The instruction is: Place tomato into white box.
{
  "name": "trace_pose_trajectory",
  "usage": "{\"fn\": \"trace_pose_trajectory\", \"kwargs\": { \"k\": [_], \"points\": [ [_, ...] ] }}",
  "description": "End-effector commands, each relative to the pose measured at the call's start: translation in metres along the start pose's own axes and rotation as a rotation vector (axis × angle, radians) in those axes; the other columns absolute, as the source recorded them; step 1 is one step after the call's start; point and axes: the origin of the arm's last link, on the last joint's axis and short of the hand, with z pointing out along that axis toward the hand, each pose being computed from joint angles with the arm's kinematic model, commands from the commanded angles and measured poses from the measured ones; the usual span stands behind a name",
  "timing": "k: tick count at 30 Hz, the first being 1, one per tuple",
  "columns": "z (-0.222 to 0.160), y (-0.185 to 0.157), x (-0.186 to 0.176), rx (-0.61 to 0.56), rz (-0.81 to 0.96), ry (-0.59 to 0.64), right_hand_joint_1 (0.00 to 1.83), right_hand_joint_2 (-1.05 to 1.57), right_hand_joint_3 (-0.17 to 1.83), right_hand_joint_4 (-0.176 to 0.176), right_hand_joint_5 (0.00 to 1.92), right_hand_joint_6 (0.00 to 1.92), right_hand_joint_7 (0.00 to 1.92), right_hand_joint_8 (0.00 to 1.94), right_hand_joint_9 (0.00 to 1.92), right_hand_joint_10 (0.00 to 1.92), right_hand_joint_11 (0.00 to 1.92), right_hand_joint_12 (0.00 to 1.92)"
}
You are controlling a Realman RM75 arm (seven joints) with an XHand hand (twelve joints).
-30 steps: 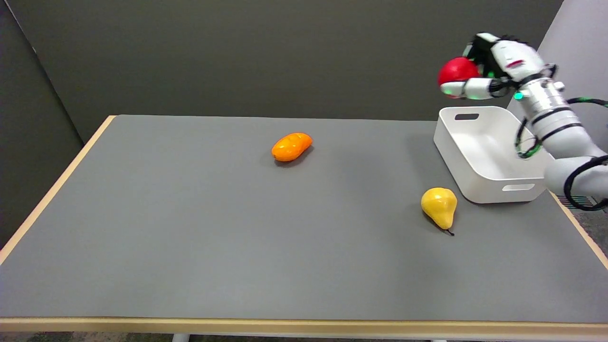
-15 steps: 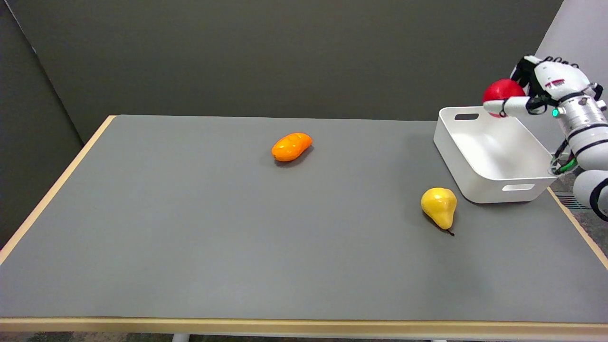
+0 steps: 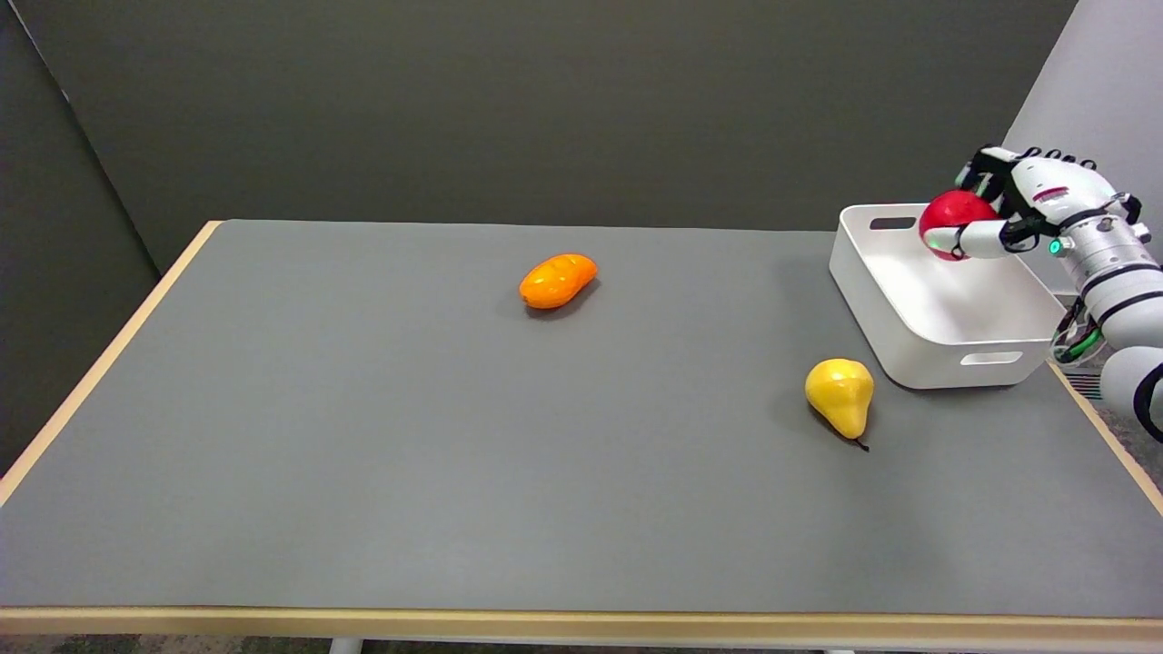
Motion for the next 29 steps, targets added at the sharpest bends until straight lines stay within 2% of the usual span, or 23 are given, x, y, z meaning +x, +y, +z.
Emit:
{"fn": "trace_pose_trajectory", "kwargs": {
  "k": [1, 4, 6, 8, 12, 15, 17, 23, 26, 29],
  "points": [
    [-0.012, -0.011, -0.017, 0.015, 0.045, -0.063, 0.57, 0.69, 0.99, 0.120, 0.20, 0.48, 0.26, 0.33, 0.28, 0.69, 0.28, 1.30],
    [-0.015, -0.014, -0.020, 0.023, 0.085, -0.072, 0.26, 0.60, 0.98, 0.103, 0.01, 0.20, 0.01, 0.17, 0.08, 0.55, 0.19, 1.16],
    [-0.016, -0.016, -0.020, 0.025, 0.141, -0.071, 0.20, 0.61, 0.95, 0.104, 0.00, 0.08, 0.00, 0.02, 0.05, 0.48, 0.12, 1.14],
    [-0.017, -0.018, -0.021, 0.027, 0.186, -0.074, 0.12, 0.54, 0.94, 0.095, 0.00, 0.00, 0.00, 0.00, 0.00, 0.30, 0.07, 0.99],
    [-0.020, -0.024, -0.024, 0.029, 0.251, -0.083, 0.13, 0.54, 0.94, 0.093, 0.00, 0.00, 0.00, 0.00, 0.00, 0.18, 0.03, 0.92],
    [-0.023, -0.031, -0.024, 0.026, 0.304, -0.066, 0.14, 0.54, 0.90, 0.087, 0.00, 0.00, 0.00, 0.00, 0.00, 0.10, 0.00, 0.93],
    [-0.025, -0.035, -0.022, 0.016, 0.340, -0.048, 0.14, 0.54, 0.91, 0.085, 0.00, 0.00, 0.00, 0.00, 0.00, 0.00, 0.00, 0.78],
    [-0.030, -0.045, -0.028, 0.005, 0.397, -0.079, 0.15, 0.55, 0.91, 0.089, 0.00, 0.00, 0.00, 0.00, 0.00, 0.00, 0.00, 0.67],
    [-0.032, -0.047, -0.033, -0.008, 0.423, -0.104, 0.16, 0.61, 0.79, 0.089, 0.00, 0.00, 0.00, 0.00, 0.00, 0.00, 0.00, 0.64],
    [-0.034, -0.049, -0.035, -0.006, 0.432, -0.115, 0.17, 0.62, 0.79, 0.091, 0.00, 0.00, 0.00, 0.00, 0.00, 0.00, 0.00, 0.62]
  ]
}}
